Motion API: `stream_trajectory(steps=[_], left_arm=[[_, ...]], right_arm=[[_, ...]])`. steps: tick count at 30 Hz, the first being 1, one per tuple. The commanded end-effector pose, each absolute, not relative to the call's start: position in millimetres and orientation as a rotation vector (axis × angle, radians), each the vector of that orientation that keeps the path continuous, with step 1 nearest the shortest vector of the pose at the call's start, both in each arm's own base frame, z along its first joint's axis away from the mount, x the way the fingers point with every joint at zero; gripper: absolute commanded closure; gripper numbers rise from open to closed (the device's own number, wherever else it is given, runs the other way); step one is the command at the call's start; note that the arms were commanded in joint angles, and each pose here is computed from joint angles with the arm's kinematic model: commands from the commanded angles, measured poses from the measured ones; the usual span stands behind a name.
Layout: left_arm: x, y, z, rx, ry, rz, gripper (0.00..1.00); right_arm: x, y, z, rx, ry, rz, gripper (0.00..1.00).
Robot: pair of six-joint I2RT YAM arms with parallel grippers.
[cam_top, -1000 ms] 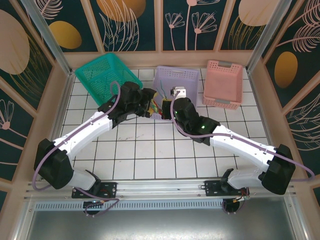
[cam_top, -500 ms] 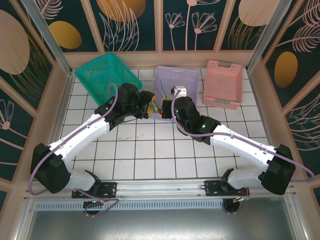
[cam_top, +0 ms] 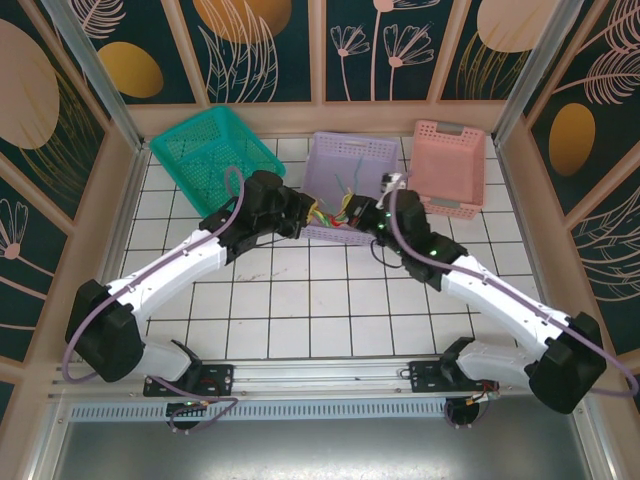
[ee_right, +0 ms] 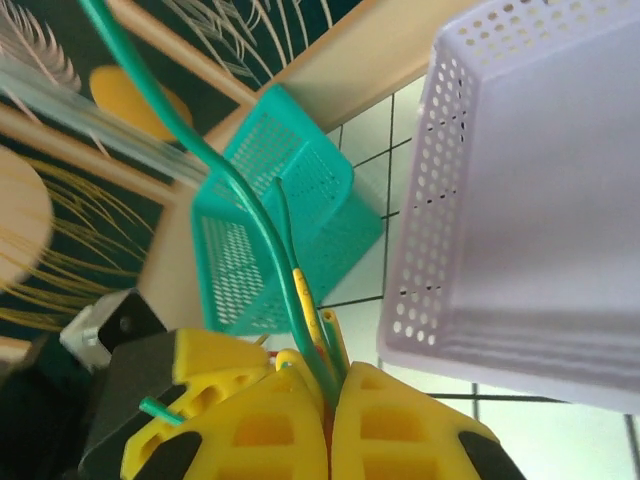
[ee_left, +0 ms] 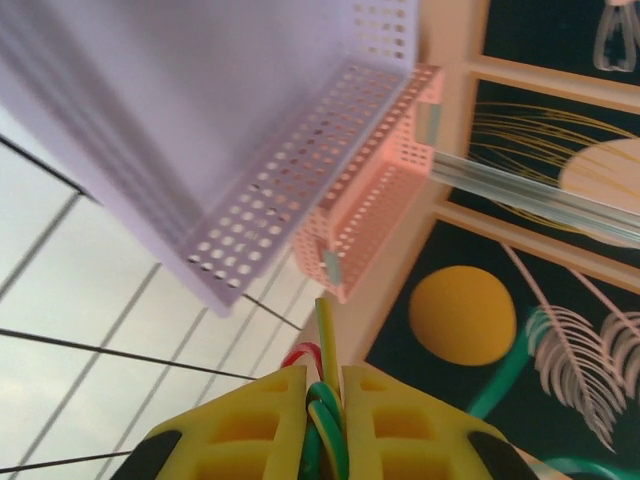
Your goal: Untangle the cables
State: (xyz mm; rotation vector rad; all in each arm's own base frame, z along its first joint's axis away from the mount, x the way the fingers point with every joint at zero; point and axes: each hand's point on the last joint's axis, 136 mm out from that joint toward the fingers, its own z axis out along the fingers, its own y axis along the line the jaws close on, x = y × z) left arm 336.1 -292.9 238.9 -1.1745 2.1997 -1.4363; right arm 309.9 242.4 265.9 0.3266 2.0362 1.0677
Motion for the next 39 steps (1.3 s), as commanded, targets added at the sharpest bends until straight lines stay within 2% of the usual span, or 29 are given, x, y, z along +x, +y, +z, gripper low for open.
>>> stream_trajectory(steps=[1,5,7,10,13,17,20,23,27,30,34,37,39], left_arm=[[365.6,-257.6,290.1,-1.225,1.849,-1.493,1.0],[377.6,-254.8,328.3,-1.132,1.674,-1.58,1.0],[378.5,-259.7,334.7,-1.077,1.679,-1.593,1.0],[374.4,-269.6,327.9,-1.013,1.776,-1.569,1.0],[367.6,-282.0,306.8,-0.976,1.924,-1.539,1.0],[359.6,-300.0,280.3,-0.925,2.115,-1.504,1.0],[357.9,-304.4,264.0,-0.909,2.236,-1.417,1.0],[359.2,-308.2,261.1,-0.904,2.269,-1.402,1.0],[361.1,-312.6,262.1,-0.886,2.292,-1.398,1.0],[361.0,-315.0,263.0,-0.872,2.302,-1.404,1.0],[359.8,-316.7,263.6,-0.855,2.312,-1.405,1.0],[358.8,-316.2,265.0,-0.85,2.308,-1.411,1.0],[358.5,-316.1,268.4,-0.844,2.299,-1.419,1.0]], right_arm=[[307.8,211.2,219.8,0.914,2.133,1.365,1.0],[273.7,223.0,167.5,1.431,2.14,1.7,1.0],[259.4,228.3,157.1,1.593,2.122,1.773,1.0],[264.5,219.5,171.5,1.492,2.122,1.731,0.98],[289.8,195.5,215.7,0.964,2.192,1.387,0.78],[293.9,182.7,247.1,0.361,2.264,0.851,0.52],[281.5,186.8,262.6,0.08,2.186,0.62,0.27],[272.0,201.2,267.5,-0.08,2.132,0.509,0.08],[275.2,235.6,273.5,-0.222,2.071,0.386,0.04],[291.0,247.1,274.1,-0.212,2.05,0.29,0.01],[310.3,253.2,280.6,-0.155,2.029,0.359,0.01],[324.0,244.1,281.3,-0.075,2.037,0.418,0.03],[334.4,236.3,279.7,-0.025,2.051,0.514,0.1]])
